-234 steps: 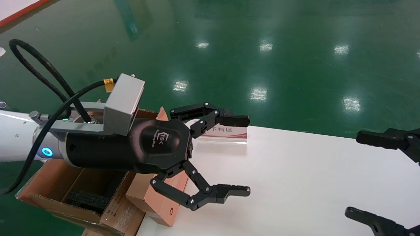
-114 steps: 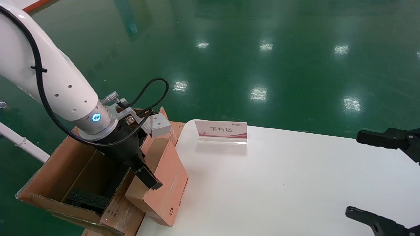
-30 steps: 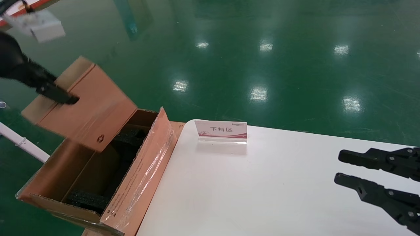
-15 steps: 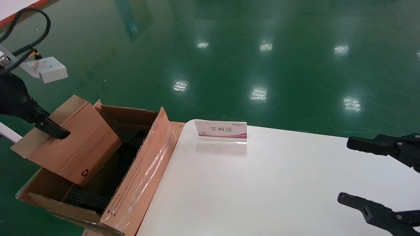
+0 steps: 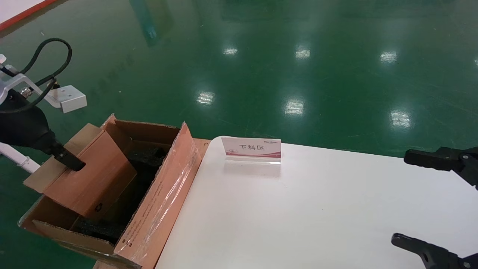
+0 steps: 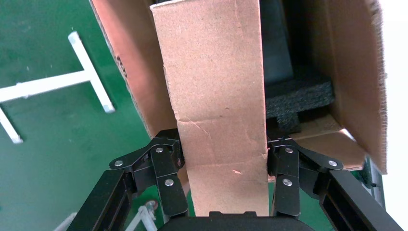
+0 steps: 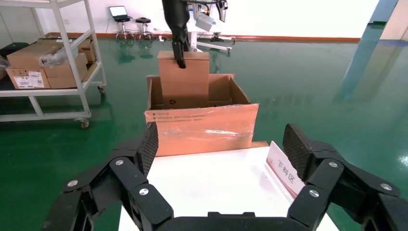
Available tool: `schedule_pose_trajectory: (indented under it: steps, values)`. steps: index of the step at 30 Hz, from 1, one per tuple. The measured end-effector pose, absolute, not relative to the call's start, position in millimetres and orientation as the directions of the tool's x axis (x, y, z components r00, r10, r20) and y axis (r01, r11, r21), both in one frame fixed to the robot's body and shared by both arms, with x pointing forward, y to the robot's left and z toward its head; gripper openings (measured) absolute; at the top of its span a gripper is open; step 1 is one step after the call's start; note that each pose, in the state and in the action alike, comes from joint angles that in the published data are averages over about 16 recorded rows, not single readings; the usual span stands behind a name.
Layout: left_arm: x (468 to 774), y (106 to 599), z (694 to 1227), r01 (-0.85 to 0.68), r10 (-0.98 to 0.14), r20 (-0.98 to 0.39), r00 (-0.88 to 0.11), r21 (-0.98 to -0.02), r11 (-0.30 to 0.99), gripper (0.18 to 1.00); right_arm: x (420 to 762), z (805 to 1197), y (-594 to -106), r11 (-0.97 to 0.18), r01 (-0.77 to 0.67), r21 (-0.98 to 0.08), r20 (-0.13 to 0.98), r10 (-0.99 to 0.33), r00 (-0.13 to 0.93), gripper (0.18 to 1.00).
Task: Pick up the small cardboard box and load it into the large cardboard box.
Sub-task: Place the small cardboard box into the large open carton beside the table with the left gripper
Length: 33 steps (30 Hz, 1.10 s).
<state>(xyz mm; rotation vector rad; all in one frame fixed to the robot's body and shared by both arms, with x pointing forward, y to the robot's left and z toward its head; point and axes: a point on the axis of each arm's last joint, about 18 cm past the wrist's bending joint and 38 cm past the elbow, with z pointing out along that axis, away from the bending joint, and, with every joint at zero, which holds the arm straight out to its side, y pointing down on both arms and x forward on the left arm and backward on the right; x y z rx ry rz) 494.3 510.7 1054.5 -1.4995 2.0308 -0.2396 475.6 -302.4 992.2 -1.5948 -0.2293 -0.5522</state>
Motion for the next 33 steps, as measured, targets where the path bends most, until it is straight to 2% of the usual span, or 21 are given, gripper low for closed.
schedule_pose_trajectory:
  steps: [8, 14, 33]
  values:
    - [500.7, 520.9, 1039.1, -0.832, -0.919, -0.362, -0.154, -0.454, 0.318, 0.42, 475.6, 992.2, -302.4, -0.112, 0.464, -0.879, 0.477, -0.179, 0.861, 0.977]
    - [505.8, 529.7, 1030.4, -0.844, -0.915, -0.381, -0.13, -0.441, 0.304, 0.419, 475.6, 992.2, -302.4, -0.112, 0.464, -0.879, 0.477, -0.179, 0.861, 0.997]
    - [515.3, 544.8, 1021.8, -0.852, -0.898, -0.435, -0.069, -0.442, 0.28, 0.383, 475.6, 992.2, -302.4, -0.112, 0.464, -0.879, 0.477, -0.179, 0.861, 1.001]
